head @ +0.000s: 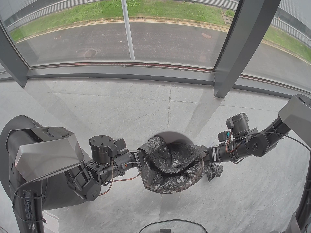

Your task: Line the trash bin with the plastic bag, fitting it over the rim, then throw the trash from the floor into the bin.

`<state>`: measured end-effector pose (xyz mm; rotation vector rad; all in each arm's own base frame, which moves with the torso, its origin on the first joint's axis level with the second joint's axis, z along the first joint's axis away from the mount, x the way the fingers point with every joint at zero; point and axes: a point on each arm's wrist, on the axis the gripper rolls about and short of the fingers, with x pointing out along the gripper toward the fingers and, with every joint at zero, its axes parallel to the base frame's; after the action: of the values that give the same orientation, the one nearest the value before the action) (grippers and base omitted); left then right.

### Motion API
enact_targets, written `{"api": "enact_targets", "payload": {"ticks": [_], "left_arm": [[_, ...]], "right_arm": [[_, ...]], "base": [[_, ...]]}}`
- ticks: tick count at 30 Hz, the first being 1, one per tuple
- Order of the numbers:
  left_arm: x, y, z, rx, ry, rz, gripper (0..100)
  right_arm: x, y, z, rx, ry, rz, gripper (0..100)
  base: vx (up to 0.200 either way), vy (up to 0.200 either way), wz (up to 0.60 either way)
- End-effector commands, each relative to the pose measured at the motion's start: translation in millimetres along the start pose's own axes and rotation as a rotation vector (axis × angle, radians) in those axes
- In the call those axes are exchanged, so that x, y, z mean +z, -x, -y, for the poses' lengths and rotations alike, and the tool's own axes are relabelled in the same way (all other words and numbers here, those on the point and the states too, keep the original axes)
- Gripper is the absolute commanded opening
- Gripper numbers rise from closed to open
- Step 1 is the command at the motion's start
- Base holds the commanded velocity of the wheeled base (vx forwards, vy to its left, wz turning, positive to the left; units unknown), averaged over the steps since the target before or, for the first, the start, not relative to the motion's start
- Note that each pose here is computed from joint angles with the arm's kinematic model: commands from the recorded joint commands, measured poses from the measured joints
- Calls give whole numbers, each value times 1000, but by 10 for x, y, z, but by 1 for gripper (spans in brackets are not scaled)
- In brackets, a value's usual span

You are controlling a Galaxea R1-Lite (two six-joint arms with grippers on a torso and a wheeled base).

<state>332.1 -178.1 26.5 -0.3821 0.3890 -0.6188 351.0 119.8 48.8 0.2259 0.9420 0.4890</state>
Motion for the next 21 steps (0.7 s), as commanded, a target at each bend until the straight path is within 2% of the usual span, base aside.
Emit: {"api": "enact_targets", "payload": {"ticks": [1,6,7,15,21], "left_arm": [[3,0,2,-1,0,1,0],[8,2,5,-1,0,3,0],[6,2,4,-1,0,1,0],[4,4,4,-1,0,1,0],[30,28,21,-6,-2,12,0]], "right_arm": [[-15,-1,3,-3,-3,0,0],[-28,-8,4,-10,-2,-3,0],[-28,-8,4,-10,-3,-3,100],[-3,11,-9,-4,-3,15,100],[155,264,-136,25,14,131,100]], "base": [[0,0,0],[0,0,0],[0,0,0],[0,0,0],[0,0,0]]}}
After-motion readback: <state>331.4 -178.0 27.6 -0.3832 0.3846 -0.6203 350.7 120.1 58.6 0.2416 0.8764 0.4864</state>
